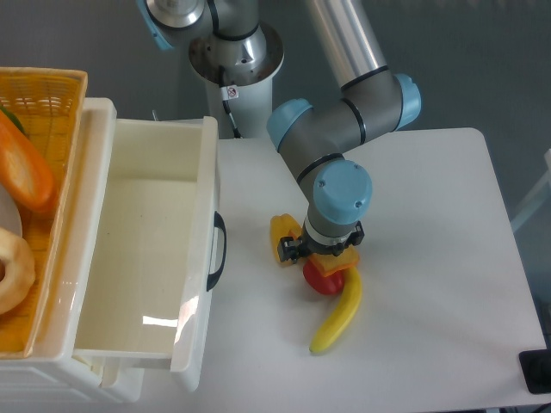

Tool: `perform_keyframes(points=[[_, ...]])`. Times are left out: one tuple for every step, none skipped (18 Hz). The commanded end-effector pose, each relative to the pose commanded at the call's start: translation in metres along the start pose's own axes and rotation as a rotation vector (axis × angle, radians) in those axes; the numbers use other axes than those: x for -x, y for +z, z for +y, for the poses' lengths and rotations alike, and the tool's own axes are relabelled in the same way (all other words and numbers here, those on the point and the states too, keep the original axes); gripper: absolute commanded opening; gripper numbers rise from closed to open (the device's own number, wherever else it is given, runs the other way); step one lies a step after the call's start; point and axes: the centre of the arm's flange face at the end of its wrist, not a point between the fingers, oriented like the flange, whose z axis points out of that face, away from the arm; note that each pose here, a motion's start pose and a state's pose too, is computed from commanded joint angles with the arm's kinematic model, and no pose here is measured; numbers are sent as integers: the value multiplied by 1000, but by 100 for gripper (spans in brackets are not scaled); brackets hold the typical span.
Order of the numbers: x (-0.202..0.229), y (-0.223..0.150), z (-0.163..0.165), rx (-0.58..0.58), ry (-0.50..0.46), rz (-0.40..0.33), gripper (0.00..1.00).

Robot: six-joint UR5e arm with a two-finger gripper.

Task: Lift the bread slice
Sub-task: 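Lift the gripped bread slice up off the red pepper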

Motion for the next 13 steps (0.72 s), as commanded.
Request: perform_keyframes(points=[[0, 0, 0, 0, 2, 0, 48], [0, 0, 0, 0, 3, 0, 34], [1, -2, 0, -3, 1, -1, 24], [1, -2, 0, -5, 1, 0, 13], [2, -4, -1, -6, 1, -1, 9], [4, -5, -1, -8, -3, 0, 2], [5, -6, 0, -9, -5, 0, 0], [6, -6, 0, -11, -5, -2, 0], [7, -7, 0, -12, -6, -2, 0], [7, -8, 0, -15, -3, -3, 0], [12, -11, 0, -20, -6, -2, 0], [16, -16, 2, -27, -6, -3, 0], [18, -24, 2, -40, 1, -4, 0]])
